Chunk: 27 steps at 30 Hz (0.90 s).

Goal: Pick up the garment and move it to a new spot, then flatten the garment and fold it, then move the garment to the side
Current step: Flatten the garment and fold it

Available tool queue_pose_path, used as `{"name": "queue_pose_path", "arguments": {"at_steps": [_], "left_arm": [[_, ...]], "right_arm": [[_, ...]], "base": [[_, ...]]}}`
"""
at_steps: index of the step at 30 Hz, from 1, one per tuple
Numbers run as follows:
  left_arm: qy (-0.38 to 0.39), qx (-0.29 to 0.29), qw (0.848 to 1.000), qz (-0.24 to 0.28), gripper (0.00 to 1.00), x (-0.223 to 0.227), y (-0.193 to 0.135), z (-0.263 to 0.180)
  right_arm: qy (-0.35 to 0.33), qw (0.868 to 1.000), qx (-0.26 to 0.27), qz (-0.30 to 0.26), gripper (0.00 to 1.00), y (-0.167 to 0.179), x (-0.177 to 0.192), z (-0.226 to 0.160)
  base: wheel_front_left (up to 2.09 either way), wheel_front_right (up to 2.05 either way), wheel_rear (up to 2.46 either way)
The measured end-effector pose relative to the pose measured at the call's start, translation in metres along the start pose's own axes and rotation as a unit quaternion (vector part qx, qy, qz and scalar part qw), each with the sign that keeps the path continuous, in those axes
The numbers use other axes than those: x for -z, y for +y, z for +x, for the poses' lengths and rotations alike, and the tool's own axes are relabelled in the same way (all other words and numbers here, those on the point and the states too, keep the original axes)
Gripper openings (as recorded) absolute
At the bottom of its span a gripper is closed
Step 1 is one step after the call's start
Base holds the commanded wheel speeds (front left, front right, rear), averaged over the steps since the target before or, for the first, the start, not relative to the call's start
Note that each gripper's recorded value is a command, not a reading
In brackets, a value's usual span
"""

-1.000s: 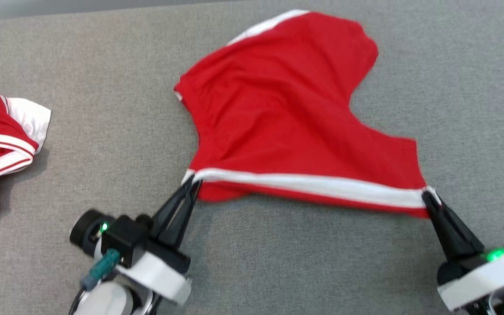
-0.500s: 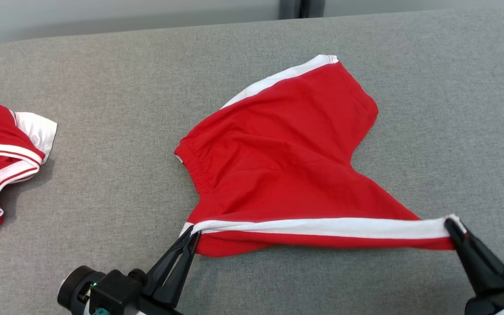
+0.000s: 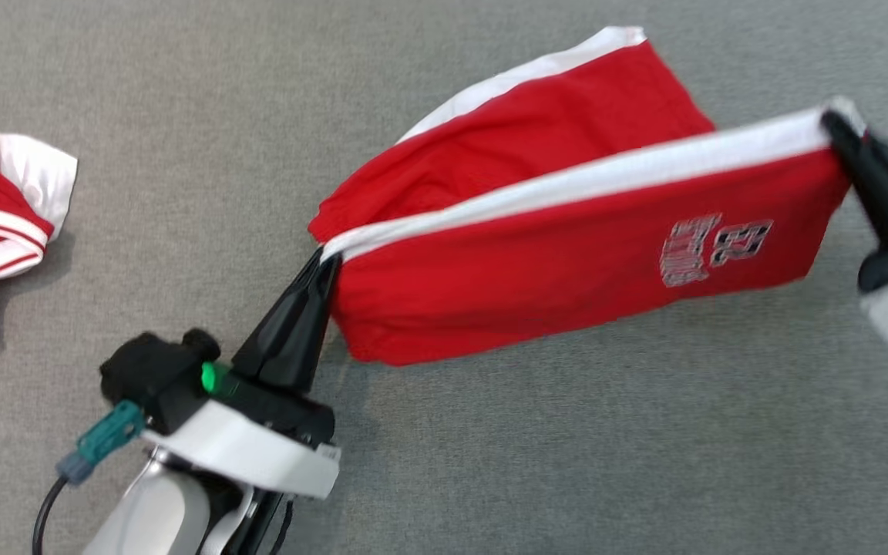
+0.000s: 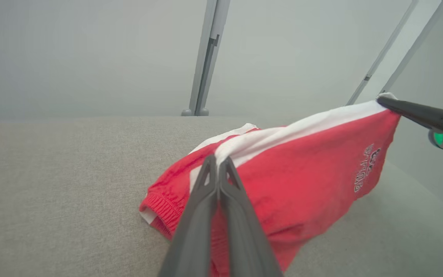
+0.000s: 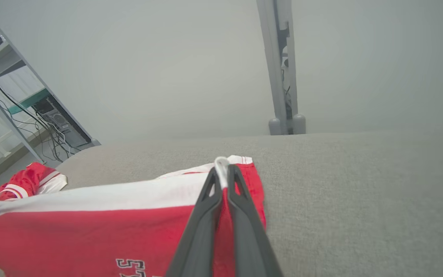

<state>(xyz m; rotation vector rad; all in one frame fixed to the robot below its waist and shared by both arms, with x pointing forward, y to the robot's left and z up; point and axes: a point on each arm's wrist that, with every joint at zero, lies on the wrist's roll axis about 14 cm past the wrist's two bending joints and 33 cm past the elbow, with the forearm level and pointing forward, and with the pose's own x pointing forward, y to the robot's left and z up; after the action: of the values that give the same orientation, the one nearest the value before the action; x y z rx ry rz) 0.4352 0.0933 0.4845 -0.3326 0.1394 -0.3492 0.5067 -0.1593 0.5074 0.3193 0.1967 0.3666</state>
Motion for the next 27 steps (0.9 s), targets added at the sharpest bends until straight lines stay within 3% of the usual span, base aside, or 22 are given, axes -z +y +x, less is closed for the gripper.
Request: {"name": "queue_pose_path", "arguments": {"at_steps": [7, 11, 19, 20, 21, 22, 27], "left_arm": [[-0.005, -0.004, 1.000, -0.010, 0.00, 0.012, 0.023, 0.038], [0.011, -0.016, 1.000, -0.008, 0.00, 0.028, 0.042, 0.054], [0.048, -0.047, 0.998, -0.010, 0.00, 0.061, 0.073, 0.060], [0.053, -0.047, 0.997, -0.009, 0.16, 0.064, 0.074, 0.061], [0.054, -0.049, 0.997, -0.009, 0.85, 0.065, 0.076, 0.062], [0.054, -0.050, 0.997, -0.009, 1.00, 0.067, 0.077, 0.062], [0.036, -0.062, 0.997, -0.002, 1.00, 0.061, 0.080, 0.063]], "right_arm": [[0.025, 0.999, -0.030, -0.008, 0.00, -0.008, 0.005, 0.088], [0.060, 0.997, -0.039, -0.015, 0.00, -0.011, 0.030, 0.129], [0.115, 0.992, -0.053, -0.019, 0.00, -0.008, 0.086, 0.167], [0.122, 0.991, -0.051, -0.015, 0.32, -0.008, 0.093, 0.169], [0.124, 0.991, -0.052, -0.014, 0.77, -0.008, 0.097, 0.170], [0.122, 0.991, -0.053, -0.011, 1.00, -0.007, 0.099, 0.170], [0.079, 0.995, -0.054, -0.001, 1.00, -0.004, 0.087, 0.167]], "base": [[0.00, 0.00, 0.00], [0.00, 0.00, 0.00], [0.00, 0.00, 0.00], [0.00, 0.00, 0.00], [0.00, 0.00, 0.00], [0.00, 0.00, 0.00], [0.00, 0.00, 0.00]]}}
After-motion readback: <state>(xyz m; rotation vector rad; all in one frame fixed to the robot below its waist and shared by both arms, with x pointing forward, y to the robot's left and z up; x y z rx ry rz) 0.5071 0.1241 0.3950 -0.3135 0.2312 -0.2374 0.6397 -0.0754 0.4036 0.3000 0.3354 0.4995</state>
